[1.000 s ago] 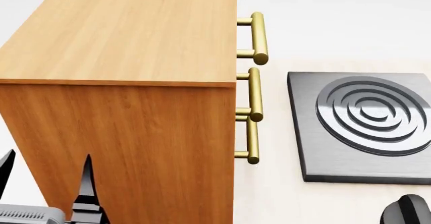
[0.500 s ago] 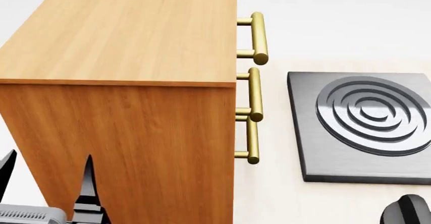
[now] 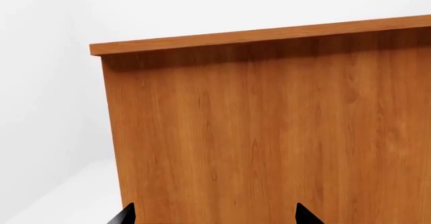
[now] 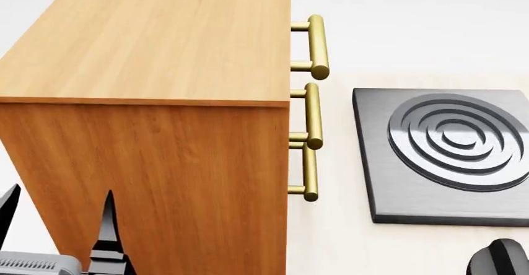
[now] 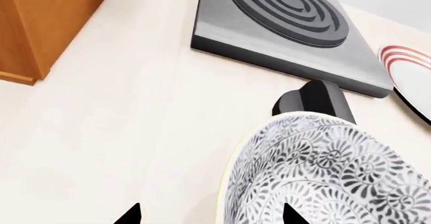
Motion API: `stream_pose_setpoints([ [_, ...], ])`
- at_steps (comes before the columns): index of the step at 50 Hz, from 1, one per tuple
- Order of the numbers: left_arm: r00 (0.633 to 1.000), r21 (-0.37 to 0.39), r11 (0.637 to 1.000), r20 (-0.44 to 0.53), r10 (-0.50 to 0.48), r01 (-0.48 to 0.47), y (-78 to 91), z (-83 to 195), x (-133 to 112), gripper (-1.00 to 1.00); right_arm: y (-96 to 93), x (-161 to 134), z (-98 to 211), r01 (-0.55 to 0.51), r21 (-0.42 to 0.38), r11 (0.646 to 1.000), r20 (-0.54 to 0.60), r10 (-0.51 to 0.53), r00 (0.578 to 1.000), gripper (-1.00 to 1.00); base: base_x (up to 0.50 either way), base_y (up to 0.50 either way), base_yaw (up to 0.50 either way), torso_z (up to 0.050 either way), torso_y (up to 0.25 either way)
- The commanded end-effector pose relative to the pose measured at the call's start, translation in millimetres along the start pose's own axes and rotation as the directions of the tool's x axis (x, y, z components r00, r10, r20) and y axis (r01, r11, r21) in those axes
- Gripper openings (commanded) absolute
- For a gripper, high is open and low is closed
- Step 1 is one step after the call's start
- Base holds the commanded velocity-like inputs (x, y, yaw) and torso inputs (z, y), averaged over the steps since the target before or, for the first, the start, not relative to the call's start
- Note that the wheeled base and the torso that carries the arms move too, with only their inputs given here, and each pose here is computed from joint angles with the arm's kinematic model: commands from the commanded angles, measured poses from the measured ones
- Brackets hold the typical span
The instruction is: Put the bowl on the top of the cabinet.
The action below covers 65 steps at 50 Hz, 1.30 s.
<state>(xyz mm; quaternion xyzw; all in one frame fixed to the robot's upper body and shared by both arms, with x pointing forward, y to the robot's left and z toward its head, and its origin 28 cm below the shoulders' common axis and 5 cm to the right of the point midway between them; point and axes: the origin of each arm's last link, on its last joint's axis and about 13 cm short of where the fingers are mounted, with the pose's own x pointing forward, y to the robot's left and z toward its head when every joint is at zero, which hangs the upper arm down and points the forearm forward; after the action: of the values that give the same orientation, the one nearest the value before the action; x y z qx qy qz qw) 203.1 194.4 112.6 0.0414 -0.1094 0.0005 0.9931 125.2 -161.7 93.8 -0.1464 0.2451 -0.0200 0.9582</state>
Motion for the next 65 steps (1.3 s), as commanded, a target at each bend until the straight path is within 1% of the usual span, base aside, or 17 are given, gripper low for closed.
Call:
stream_pose_setpoints([
  [1, 1.0, -0.001, 1.0, -0.001, 0.0, 0.0, -0.2, -0.3, 0.4, 1.0, -0.4, 1.2, 0.0, 0.002, 0.001, 1.0, -0.002, -0.002, 1.0, 1.0, 0.0, 0.0, 0.0, 0.0, 0.0],
  [20, 1.0, 0.001, 1.0, -0.003, 0.002, -0.002, 0.0, -0.7, 0.1, 1.0, -0.1, 1.6, -0.9, 0.004, 0.002, 1.0, -0.005, -0.004, 1.0, 1.0, 0.0, 0.0, 0.0, 0.0, 0.0],
  [21, 1.0, 0.001, 1.0, -0.003, 0.002, -0.002, -0.1, -0.5, 0.1, 1.0, -0.2, 1.7, -0.8, 0.005, 0.002, 1.0, -0.005, -0.005, 1.0, -1.0, 0.0, 0.0, 0.0, 0.0, 0.0],
  [37, 1.0, 0.002, 1.0, -0.003, 0.002, -0.002, -0.5, -1.2, 0.1, 1.0, -0.4, 2.2, -1.4, 0.005, 0.001, 1.0, -0.003, -0.005, 1.0, -1.0, 0.0, 0.0, 0.0, 0.0, 0.0],
  [43, 1.0, 0.002, 1.0, -0.006, 0.002, -0.002, -0.7, -2.8, 0.2, 1.0, -1.0, 0.5, 3.9, 0.008, -0.002, 1.0, 0.017, -0.008, 1.0, -1.0, 0.0, 0.0, 0.0, 0.0, 0.0],
  [49, 1.0, 0.001, 1.0, -0.006, 0.001, -0.001, -0.8, -2.5, 0.2, 1.0, -2.6, -6.9, 23.2, 0.015, -0.006, 1.0, 0.099, -0.014, 0.995, -1.0, 0.0, 0.0, 0.0, 0.0, 0.0],
  [50, 1.0, 0.001, 1.0, -0.006, 0.0, 0.0, -0.8, -2.4, 0.1, 1.0, -3.2, -8.2, 30.7, 0.016, -0.006, 1.0, 0.129, -0.016, 0.991, -1.0, 0.0, 0.0, 0.0, 0.0, 0.0],
  [55, 1.0, 0.0, 1.0, -0.007, 0.002, -0.002, -0.2, -2.8, 0.2, 1.0, -3.6, -11.9, 49.0, 0.011, -0.006, 1.0, 0.199, -0.01, 0.98, -1.0, 0.0, 0.0, 0.0, 0.0, 0.0],
  [61, 1.0, -0.001, 1.0, -0.008, 0.005, -0.005, 0.4, -3.3, 0.2, 1.0, 0.0, -12.7, 53.5, -0.006, -0.014, 1.0, 0.221, 0.008, 0.975, -1.0, 0.0, 0.0, 0.0, 0.0, 0.0],
  [65, 1.0, -0.001, 1.0, -0.008, 0.004, -0.004, 0.1, -3.5, -0.2, 1.0, -0.8, -14.9, 56.4, -0.009, -0.007, 1.0, 0.235, 0.01, 0.972, -1.0, 0.0, 0.0, 0.0, 0.0, 0.0],
])
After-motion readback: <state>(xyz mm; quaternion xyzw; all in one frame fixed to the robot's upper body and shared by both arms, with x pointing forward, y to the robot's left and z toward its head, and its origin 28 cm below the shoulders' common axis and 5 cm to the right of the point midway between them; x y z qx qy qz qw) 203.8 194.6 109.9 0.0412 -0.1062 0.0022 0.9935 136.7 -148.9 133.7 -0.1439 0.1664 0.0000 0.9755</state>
